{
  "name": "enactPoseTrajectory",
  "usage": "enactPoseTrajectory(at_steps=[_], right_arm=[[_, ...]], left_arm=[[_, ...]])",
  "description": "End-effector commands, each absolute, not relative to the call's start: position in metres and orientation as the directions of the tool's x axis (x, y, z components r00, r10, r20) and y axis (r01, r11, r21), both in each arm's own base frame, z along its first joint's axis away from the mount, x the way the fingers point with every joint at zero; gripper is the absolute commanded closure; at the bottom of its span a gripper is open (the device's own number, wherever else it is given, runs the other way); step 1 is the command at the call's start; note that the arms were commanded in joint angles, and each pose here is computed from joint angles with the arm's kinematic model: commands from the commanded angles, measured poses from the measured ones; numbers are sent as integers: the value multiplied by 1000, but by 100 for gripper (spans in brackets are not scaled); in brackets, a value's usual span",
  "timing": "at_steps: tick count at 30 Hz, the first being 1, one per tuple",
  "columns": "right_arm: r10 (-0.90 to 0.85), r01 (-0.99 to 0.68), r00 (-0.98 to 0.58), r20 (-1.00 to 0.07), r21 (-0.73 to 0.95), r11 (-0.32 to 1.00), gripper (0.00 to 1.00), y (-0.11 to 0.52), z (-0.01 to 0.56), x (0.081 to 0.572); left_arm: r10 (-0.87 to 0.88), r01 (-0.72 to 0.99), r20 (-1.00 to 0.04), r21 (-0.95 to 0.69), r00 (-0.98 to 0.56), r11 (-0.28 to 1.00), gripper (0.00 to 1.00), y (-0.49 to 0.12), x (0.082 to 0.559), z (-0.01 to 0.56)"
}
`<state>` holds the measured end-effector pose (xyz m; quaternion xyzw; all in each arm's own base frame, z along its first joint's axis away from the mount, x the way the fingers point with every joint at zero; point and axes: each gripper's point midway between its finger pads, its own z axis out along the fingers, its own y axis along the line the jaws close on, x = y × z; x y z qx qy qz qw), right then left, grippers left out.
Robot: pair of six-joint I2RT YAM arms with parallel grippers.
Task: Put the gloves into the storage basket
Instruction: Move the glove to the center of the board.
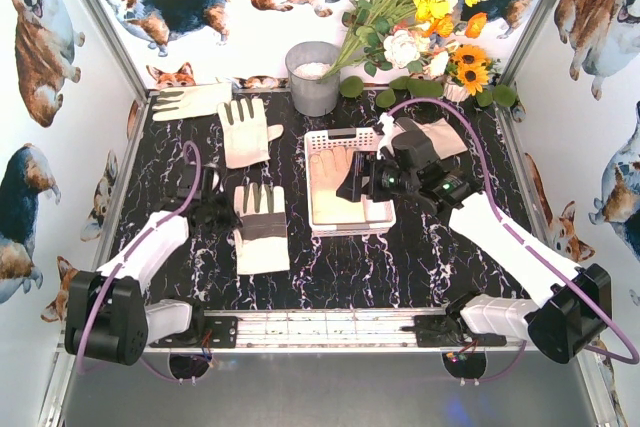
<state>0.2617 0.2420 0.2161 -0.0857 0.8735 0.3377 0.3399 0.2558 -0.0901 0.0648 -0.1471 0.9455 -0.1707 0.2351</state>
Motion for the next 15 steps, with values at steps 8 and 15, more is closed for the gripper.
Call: enactPoseTrajectory(at_steps=[8,15], right_arm=[[95,-388,-691,-717,479,787,22,234,231,270],[82,-371,-665,-742,424,826,19,220,231,271]], left_arm=[[-455,-275,-492,-395,-743,877,52,-76,268,63],[-431,-274,-501,-358,-751,893,48,-71,269,48]])
